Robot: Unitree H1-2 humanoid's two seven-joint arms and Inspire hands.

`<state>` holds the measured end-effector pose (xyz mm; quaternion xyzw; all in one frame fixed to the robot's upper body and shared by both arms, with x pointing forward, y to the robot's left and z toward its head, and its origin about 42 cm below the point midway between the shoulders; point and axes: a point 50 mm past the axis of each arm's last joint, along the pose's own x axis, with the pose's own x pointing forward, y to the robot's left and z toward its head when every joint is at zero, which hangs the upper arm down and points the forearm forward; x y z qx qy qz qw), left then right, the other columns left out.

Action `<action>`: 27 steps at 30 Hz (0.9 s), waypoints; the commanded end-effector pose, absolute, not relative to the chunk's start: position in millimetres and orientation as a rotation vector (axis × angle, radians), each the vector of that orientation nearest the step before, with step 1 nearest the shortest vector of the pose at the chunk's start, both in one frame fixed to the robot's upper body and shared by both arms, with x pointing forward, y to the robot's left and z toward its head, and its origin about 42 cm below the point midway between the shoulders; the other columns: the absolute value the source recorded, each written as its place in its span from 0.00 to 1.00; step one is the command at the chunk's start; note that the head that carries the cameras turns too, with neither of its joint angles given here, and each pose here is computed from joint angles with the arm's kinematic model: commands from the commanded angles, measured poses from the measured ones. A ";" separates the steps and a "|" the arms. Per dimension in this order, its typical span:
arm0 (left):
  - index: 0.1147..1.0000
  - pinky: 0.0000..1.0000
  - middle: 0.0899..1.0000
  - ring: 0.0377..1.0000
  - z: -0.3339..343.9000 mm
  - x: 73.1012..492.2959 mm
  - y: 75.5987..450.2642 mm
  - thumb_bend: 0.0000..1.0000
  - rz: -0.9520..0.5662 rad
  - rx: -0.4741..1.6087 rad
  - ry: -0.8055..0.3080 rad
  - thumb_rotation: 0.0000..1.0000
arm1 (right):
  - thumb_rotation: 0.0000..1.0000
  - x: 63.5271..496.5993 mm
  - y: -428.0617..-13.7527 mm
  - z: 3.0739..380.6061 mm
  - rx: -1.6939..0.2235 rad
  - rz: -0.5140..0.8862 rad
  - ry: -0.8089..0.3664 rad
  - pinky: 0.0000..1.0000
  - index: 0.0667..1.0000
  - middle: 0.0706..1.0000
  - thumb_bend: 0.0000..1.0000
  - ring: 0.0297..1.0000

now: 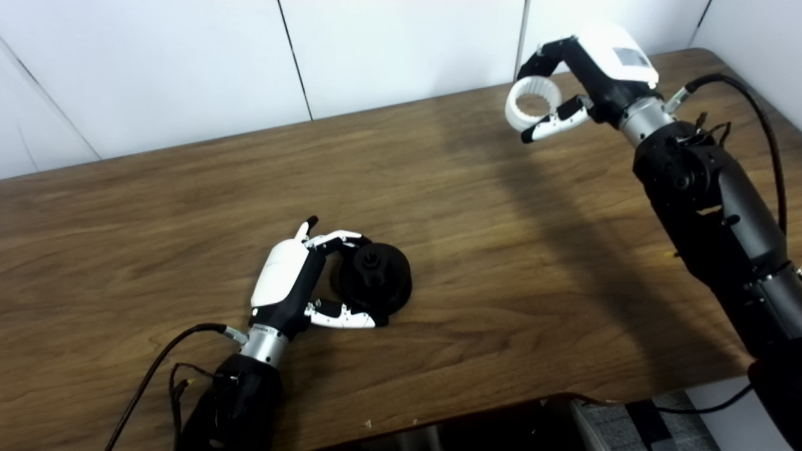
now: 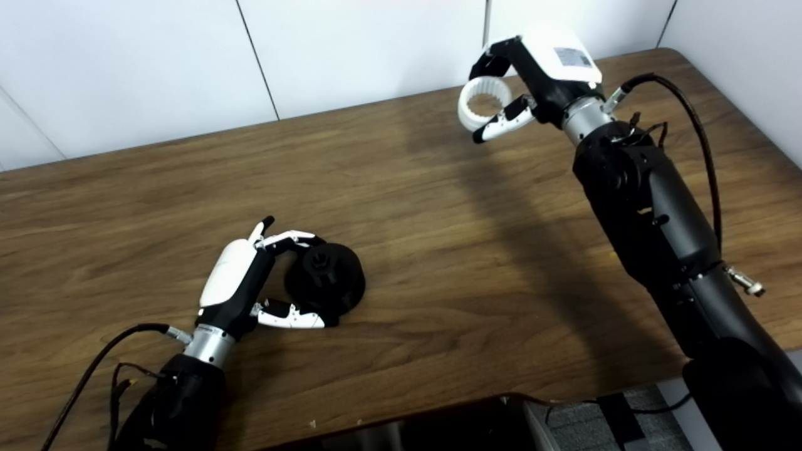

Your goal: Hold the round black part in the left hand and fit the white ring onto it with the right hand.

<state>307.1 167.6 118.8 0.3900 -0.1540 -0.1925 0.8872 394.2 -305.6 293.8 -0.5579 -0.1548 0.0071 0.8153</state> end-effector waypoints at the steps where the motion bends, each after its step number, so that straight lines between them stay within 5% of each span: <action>1: 0.61 1.00 0.58 0.71 117.3 310.1 165.2 1.00 -0.423 0.816 -0.308 0.29 | 0.15 393.6 -299.6 314.6 -1.184 0.000 -0.404 0.84 0.46 0.52 0.52 0.64; 4: 0.61 1.00 0.57 0.71 117.4 310.9 164.6 1.00 -0.424 0.827 -0.314 0.30 | 0.15 389.8 -290.6 310.7 -1.178 0.038 -0.421 0.79 0.46 0.52 0.52 0.62; 14: 0.60 1.00 0.58 0.72 117.9 312.3 163.1 1.00 -0.423 0.825 -0.312 0.29 | 0.16 375.3 -264.1 301.4 -1.140 0.109 -0.454 0.93 0.46 0.51 0.52 0.62; 27: 0.61 1.00 0.59 0.74 117.9 311.3 155.2 0.99 -0.426 0.833 -0.305 0.31 | 0.15 355.1 -229.5 295.0 -1.084 0.205 -0.534 0.93 0.45 0.51 0.52 0.63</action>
